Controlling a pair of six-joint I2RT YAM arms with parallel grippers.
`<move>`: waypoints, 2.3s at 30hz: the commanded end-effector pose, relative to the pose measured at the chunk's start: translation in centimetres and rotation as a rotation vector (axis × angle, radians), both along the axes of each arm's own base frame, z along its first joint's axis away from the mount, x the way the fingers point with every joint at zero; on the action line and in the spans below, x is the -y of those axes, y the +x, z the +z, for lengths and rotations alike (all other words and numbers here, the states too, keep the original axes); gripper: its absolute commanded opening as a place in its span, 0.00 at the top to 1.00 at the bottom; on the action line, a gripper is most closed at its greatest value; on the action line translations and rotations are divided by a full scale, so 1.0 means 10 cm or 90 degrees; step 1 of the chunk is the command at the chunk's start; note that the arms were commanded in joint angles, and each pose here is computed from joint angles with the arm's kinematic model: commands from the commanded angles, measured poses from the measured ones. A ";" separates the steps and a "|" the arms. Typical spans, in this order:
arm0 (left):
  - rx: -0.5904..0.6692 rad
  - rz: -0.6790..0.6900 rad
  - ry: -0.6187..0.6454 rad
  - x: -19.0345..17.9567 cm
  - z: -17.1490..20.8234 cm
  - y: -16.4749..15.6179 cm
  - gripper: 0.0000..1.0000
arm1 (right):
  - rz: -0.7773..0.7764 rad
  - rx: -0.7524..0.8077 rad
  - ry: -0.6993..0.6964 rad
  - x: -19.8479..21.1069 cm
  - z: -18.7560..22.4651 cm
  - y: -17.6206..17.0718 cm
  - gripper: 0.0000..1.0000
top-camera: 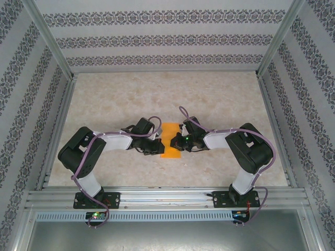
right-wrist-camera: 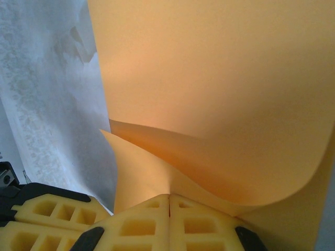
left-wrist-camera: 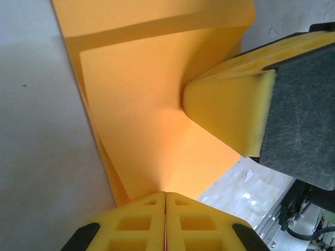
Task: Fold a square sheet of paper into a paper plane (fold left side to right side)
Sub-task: Fold the triangle a second time at the center of the table.
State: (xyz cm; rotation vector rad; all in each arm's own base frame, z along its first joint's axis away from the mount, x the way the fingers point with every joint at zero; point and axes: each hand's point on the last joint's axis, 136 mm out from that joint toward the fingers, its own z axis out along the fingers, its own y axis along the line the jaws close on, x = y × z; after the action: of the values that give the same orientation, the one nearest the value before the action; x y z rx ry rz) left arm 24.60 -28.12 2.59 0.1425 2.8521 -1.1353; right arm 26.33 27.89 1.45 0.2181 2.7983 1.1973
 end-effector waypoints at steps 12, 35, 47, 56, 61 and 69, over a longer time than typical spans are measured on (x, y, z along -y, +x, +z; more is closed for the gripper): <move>-0.012 -0.010 0.083 -0.18 -0.26 -0.06 0.96 | 0.022 -0.036 -0.041 0.07 -0.14 -0.18 1.00; -0.020 -0.010 0.117 -0.24 -0.32 -0.11 1.00 | 0.052 0.034 -0.027 -0.23 0.06 -0.08 1.00; -0.044 -0.002 0.171 -0.38 -0.39 -0.18 1.00 | 0.060 0.023 -0.116 0.01 -0.16 -0.12 1.00; -0.066 0.007 0.181 -0.42 -0.46 -0.24 1.00 | 0.053 0.027 -0.147 0.23 -0.23 -0.07 1.00; -0.070 0.008 0.183 -0.43 -0.48 -0.26 1.00 | 0.038 0.036 -0.149 0.35 -0.22 0.01 1.00; -0.071 0.009 0.179 -0.43 -0.49 -0.27 1.00 | -0.001 0.034 -0.151 0.64 -0.26 0.12 1.00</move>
State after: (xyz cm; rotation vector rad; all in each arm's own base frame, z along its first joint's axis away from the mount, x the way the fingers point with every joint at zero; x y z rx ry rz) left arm 24.81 -27.25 1.59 0.1595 2.9044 -0.9919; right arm 27.19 25.92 1.42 0.0596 2.8132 1.0685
